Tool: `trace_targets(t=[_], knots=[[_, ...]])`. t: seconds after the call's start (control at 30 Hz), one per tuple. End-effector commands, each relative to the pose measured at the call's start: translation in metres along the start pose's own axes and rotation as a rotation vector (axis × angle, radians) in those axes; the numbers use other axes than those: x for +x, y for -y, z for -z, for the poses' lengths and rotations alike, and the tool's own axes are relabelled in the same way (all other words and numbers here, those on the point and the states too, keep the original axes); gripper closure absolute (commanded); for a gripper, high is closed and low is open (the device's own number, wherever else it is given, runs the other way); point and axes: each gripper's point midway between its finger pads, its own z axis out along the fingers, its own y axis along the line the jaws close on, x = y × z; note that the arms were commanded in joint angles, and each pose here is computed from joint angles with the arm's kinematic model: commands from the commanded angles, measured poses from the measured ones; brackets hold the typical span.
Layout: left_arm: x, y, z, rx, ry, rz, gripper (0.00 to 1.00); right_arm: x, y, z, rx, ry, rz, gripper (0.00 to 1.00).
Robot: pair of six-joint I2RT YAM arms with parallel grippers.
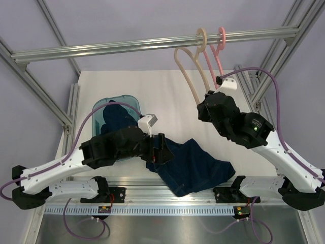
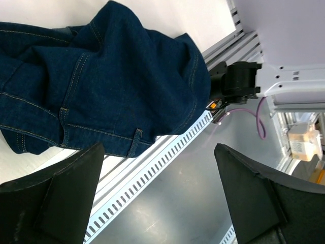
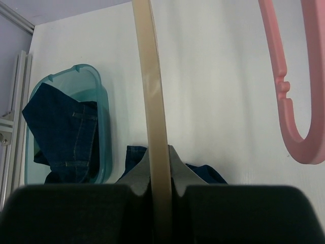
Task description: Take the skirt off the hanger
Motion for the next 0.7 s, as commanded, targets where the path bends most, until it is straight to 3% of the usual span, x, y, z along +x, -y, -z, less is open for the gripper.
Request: trace_targets(t=[0.0, 0.17, 0.37, 0.4, 0.43, 0.67], knots=[[-0.013, 0.019, -0.003, 0.015, 0.045, -0.013, 0.06, 0.019, 0.02, -0.009, 0.086, -0.053, 0.048, 0.96], [-0.008, 0.033, -0.013, 0.025, 0.032, -0.032, 0.06, 0.018, 0.024, -0.017, 0.123, -0.043, 0.1, 0.96], [0.008, 0.038, -0.027, -0.005, -0.014, -0.069, 0.06, 0.023, 0.026, -0.022, 0.142, -0.052, 0.126, 0.68], [0.009, 0.038, -0.028, -0.012, -0.016, -0.071, 0.06, 0.027, 0.026, -0.021, 0.129, -0.061, 0.131, 0.57], [0.009, 0.039, -0.029, -0.02, -0.016, -0.076, 0.05, 0.026, 0.027, -0.02, 0.123, -0.057, 0.13, 0.52], [0.014, 0.039, -0.045, -0.058, -0.04, -0.1, 0.05, 0.001, 0.02, 0.002, -0.008, 0.036, 0.134, 0.27]])
